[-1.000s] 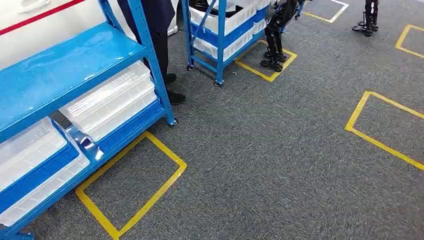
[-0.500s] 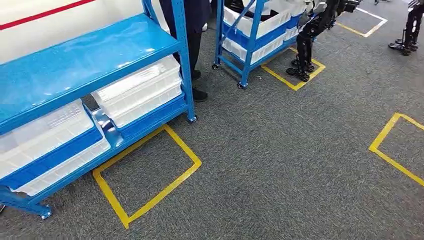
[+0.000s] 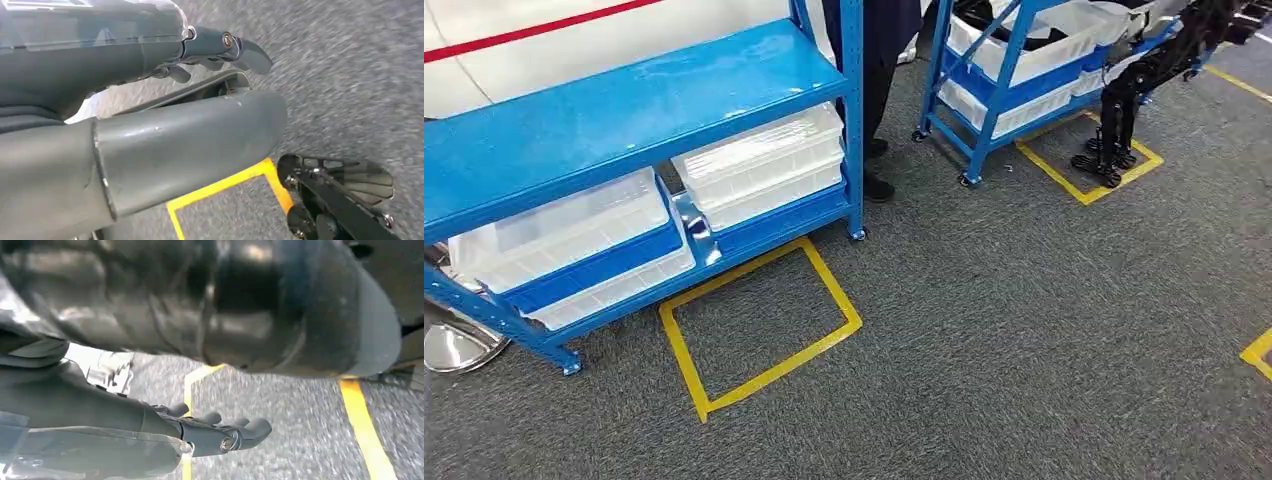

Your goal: Take the parts from the cabinet and place them on the table.

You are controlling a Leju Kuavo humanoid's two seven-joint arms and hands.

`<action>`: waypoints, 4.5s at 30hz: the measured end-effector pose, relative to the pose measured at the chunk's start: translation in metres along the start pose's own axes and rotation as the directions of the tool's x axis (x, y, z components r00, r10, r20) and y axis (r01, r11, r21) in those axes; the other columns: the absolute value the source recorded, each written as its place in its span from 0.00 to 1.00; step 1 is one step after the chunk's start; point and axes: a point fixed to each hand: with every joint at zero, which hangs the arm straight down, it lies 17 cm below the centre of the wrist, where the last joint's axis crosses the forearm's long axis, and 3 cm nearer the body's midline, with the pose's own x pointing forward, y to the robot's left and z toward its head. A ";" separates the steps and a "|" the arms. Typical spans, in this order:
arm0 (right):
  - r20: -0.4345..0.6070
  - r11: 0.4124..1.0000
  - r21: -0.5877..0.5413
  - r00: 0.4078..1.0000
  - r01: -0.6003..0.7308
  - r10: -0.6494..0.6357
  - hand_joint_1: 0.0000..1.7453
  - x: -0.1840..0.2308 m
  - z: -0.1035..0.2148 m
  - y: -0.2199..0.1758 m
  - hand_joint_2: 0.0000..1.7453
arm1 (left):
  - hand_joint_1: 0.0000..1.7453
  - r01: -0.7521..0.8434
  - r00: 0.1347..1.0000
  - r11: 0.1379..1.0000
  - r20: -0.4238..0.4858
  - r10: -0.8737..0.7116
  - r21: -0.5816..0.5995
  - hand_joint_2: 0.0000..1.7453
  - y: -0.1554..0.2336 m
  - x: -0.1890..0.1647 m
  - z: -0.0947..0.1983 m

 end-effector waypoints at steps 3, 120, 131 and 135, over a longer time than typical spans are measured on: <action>0.003 1.000 0.002 1.000 -0.001 0.001 0.00 0.002 0.000 0.001 0.00 | 0.00 0.001 1.000 1.000 0.003 -0.001 0.002 0.00 0.002 0.002 0.000; -0.006 0.994 -0.036 0.995 0.102 -0.102 0.00 0.001 -0.001 -0.008 0.00 | 0.00 -0.013 1.000 1.000 0.003 0.013 -0.019 0.00 -0.009 -0.002 0.002; -0.013 0.996 -0.030 0.996 0.086 -0.087 0.00 -0.001 -0.001 -0.002 0.00 | 0.00 -0.033 0.999 0.999 -0.006 0.033 -0.016 0.00 -0.005 -0.004 0.001; -0.006 0.998 -0.043 0.999 0.053 -0.054 0.00 0.003 0.000 -0.001 0.00 | 0.00 -0.047 0.999 0.999 -0.018 0.047 -0.012 0.00 0.001 -0.011 0.001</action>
